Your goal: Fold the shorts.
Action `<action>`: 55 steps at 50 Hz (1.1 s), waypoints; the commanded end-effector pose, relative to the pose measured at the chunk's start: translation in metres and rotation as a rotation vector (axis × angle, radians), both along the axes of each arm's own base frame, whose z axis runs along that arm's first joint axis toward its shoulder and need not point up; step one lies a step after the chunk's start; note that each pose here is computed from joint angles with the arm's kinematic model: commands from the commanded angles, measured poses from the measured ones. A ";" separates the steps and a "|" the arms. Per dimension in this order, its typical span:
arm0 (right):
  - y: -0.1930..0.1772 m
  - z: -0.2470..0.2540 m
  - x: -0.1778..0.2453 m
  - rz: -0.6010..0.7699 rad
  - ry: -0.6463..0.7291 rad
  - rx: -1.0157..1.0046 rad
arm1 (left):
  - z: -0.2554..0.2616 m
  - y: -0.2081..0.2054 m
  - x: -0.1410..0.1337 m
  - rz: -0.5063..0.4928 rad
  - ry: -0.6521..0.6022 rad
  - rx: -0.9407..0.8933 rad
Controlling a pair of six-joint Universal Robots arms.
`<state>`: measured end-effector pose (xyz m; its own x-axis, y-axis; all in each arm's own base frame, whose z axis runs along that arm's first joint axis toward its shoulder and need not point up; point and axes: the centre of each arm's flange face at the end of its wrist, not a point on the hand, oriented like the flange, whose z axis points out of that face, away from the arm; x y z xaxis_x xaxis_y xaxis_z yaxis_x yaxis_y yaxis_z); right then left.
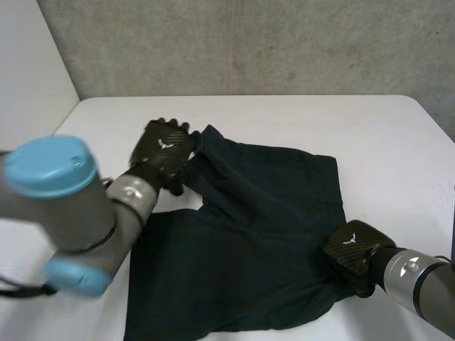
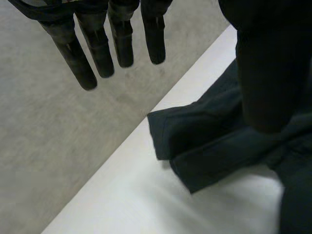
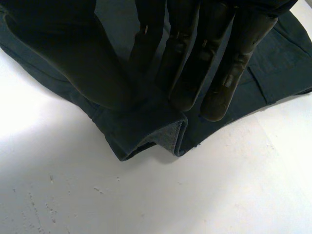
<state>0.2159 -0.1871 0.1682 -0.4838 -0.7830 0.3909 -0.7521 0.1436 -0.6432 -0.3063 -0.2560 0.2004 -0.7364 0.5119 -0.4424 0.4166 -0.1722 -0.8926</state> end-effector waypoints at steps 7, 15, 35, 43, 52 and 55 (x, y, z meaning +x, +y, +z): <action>0.000 -0.006 0.000 -0.002 -0.005 -0.016 | -0.076 -0.068 -0.026 -0.030 -0.079 0.146; -0.003 -0.007 -0.001 -0.021 -0.022 -0.029 | -0.093 -0.078 -0.026 0.012 -0.169 0.188; -0.002 -0.007 0.001 -0.020 -0.029 -0.029 | -0.075 -0.050 -0.015 0.252 -0.347 0.118; -0.005 -0.006 0.000 -0.033 -0.041 -0.029 | -0.040 -0.045 -0.012 0.242 -0.258 0.098; -0.013 0.001 0.003 -0.069 -0.100 -0.047 | 0.020 -0.011 0.021 0.275 -0.047 0.136; -0.027 0.005 0.003 -0.120 -0.167 -0.081 | 0.032 0.024 0.032 0.221 0.012 0.210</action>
